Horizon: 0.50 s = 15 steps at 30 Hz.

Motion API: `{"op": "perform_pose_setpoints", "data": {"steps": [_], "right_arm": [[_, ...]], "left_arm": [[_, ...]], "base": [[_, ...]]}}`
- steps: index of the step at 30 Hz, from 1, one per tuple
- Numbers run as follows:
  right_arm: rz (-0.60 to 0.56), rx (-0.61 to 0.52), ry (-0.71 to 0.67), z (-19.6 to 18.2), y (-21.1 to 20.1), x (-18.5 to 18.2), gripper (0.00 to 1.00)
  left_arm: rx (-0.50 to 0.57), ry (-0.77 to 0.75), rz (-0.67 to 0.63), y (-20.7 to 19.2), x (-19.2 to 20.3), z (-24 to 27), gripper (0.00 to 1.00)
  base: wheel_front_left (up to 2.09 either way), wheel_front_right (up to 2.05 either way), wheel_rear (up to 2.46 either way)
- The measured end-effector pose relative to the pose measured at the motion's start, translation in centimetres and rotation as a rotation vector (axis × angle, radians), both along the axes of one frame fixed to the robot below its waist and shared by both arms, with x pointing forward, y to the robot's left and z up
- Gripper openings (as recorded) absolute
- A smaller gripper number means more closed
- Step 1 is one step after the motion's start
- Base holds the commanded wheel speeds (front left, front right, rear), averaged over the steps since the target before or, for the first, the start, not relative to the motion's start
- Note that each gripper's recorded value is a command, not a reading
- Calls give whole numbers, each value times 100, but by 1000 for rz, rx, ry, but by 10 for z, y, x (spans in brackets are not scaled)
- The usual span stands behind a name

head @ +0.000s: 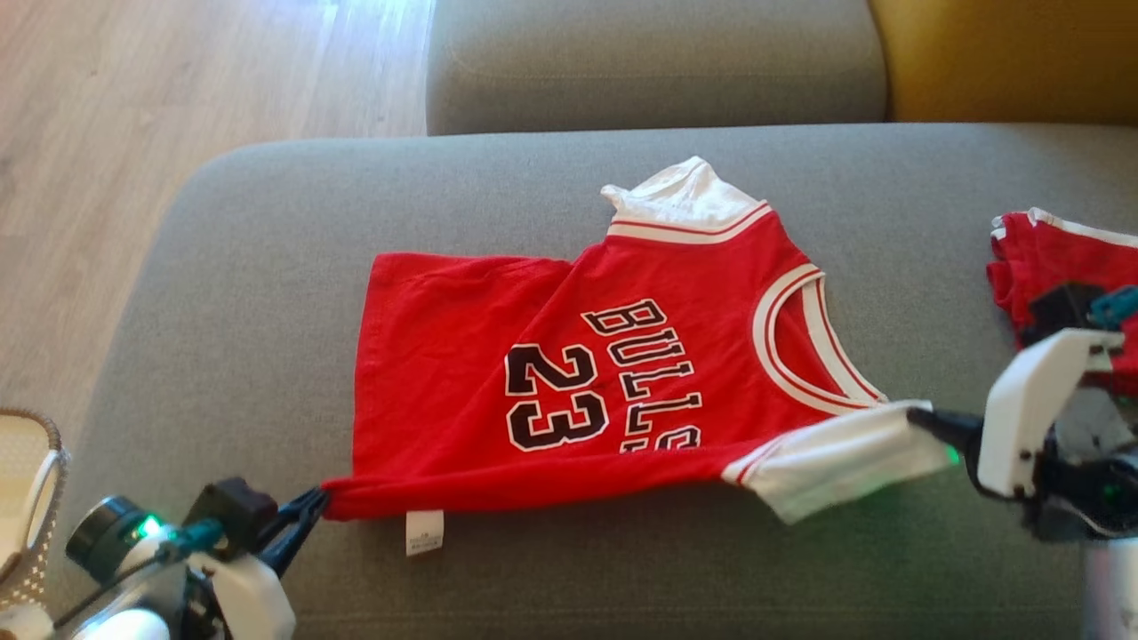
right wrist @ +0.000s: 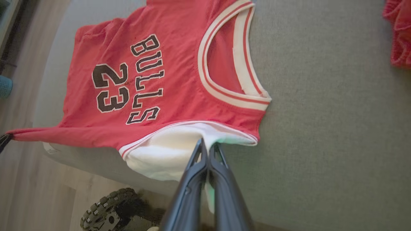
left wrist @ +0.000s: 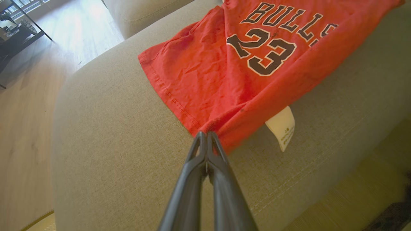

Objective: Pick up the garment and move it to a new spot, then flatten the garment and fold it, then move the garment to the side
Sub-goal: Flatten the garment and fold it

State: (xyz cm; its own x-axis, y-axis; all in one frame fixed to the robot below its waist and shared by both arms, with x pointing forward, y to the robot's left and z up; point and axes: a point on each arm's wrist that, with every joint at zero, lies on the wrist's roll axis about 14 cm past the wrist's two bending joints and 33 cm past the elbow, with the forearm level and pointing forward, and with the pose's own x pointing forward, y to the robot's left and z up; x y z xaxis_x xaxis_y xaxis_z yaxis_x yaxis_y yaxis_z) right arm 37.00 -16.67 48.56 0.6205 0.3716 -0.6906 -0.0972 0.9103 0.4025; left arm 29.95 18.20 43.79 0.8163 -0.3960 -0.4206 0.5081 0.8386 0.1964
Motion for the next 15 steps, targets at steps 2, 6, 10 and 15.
{"op": "perform_pose_setpoints", "data": {"steps": [2,6,10,15], "right_arm": [[-13,2,-16,0,1,11,0],[-34,23,-34,-2,6,30,0],[-61,35,-62,-6,12,57,0],[-96,34,-86,-16,17,91,0]], "left_arm": [[4,6,6,1,5,0,0],[14,30,15,2,12,-6,0],[13,55,21,-2,26,-13,0],[22,106,22,-6,39,-31,0]], "base": [[0,0,0],[0,0,0],[0,0,0],[0,0,0]]}}
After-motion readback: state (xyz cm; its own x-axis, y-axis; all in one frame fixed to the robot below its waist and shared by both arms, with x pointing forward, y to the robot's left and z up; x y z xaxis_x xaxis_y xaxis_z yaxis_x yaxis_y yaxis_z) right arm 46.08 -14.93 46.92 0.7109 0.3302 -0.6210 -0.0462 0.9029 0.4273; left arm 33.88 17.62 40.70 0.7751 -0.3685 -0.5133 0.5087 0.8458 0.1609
